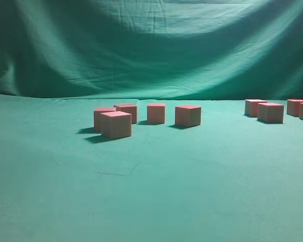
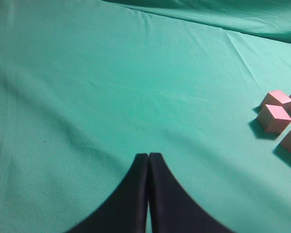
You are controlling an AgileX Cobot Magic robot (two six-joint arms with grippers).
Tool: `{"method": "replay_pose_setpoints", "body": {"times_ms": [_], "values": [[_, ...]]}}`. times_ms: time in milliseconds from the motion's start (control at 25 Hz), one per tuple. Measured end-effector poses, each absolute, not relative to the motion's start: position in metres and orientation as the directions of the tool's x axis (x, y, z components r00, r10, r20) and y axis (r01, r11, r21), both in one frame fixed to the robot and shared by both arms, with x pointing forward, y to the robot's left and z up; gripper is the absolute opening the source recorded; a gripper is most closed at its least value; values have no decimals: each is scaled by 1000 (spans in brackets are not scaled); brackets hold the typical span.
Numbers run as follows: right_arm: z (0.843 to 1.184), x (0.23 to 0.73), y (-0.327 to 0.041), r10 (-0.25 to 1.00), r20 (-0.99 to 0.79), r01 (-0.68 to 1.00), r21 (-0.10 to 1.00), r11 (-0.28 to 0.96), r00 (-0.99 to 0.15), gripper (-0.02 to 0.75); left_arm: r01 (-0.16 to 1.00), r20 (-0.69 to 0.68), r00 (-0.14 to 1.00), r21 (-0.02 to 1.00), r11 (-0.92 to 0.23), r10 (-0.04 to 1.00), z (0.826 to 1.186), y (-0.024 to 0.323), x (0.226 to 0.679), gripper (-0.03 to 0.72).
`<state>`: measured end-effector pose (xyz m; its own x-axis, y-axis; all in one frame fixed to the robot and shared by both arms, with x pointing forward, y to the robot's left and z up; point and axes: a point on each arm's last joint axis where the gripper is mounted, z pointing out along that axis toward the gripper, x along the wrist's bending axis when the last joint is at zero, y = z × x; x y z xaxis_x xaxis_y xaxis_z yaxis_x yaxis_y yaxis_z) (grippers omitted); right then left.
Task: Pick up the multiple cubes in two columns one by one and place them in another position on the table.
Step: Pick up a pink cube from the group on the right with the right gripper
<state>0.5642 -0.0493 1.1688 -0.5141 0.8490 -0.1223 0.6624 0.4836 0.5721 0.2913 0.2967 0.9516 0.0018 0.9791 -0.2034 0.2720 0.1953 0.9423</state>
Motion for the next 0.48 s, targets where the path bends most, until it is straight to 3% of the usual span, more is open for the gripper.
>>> {"method": "replay_pose_setpoints", "body": {"times_ms": [200, 320, 400, 480], "values": [[1199, 565, -125, 931, -84, 720, 612, 329, -354, 662, 272, -203, 2, 942, 195, 979, 952, 297, 291, 0], [1183, 567, -168, 966, -84, 794, 554, 250, -246, 662, 272, -203, 2, 942, 195, 979, 952, 297, 291, 0], [1166, 568, -191, 978, -94, 840, 500, 210, -189, 600, 272, -203, 2, 942, 195, 979, 952, 297, 291, 0], [1144, 569, -212, 985, -105, 888, 428, 167, -134, 609, 272, -203, 2, 942, 195, 979, 952, 297, 291, 0]]}}
